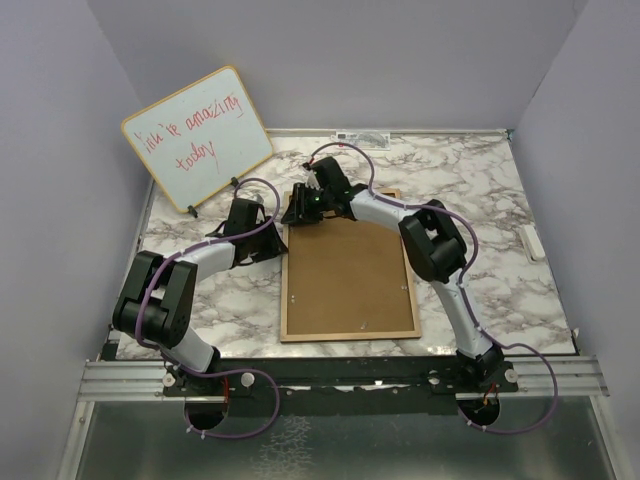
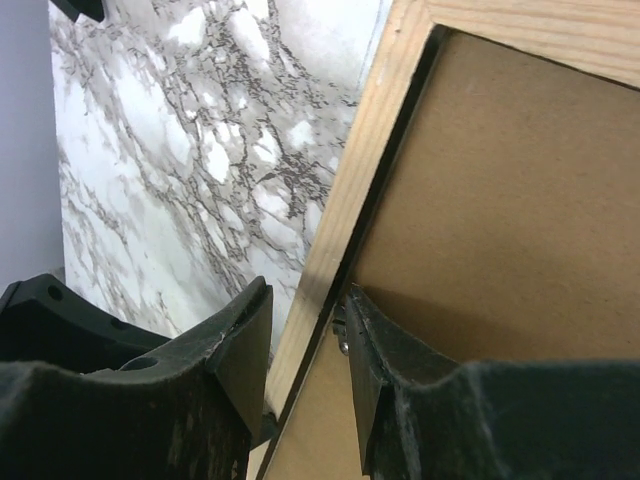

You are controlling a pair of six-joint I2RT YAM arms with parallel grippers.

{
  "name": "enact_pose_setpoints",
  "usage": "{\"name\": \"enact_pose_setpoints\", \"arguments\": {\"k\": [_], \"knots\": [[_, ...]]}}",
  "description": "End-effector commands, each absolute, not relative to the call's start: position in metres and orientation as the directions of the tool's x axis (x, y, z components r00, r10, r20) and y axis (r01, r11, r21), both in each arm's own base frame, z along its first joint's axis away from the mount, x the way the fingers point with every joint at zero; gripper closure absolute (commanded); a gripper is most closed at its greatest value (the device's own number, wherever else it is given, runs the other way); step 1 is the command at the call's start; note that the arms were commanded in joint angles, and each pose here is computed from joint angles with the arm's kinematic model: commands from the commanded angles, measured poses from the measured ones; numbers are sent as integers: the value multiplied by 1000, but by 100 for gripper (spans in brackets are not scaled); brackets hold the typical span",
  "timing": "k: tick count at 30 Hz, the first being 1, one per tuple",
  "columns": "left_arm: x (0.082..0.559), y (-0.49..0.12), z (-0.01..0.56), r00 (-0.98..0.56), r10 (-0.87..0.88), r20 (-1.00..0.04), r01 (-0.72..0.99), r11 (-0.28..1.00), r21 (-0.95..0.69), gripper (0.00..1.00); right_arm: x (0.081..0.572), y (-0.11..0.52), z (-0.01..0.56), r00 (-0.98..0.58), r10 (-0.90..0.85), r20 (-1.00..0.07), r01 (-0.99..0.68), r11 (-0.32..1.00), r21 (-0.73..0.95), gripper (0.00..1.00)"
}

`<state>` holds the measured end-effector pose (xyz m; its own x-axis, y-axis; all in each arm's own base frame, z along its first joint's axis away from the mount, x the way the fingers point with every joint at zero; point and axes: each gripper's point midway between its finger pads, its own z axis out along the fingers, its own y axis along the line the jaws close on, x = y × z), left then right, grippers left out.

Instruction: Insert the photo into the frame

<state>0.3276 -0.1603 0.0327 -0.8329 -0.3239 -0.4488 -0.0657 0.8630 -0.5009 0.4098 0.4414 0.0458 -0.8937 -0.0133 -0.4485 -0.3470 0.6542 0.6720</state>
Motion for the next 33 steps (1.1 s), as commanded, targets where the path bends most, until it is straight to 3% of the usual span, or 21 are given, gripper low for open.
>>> {"name": "enact_pose_setpoints", "arguments": {"k": [1, 26, 33], "knots": [[316, -158, 23, -859, -311, -406, -85, 870, -486, 61, 383, 446, 11, -921, -108, -373, -351, 644, 680, 60], [319, -156, 24, -853, -312, -419, -87, 876, -474, 61, 358, 446, 32, -928, -146, -342, -364, 553, 750, 61], [317, -155, 24, -854, -313, -416, -91, 877, -472, 61, 394, 440, 63, -909, -49, -414, -361, 589, 723, 51]]}}
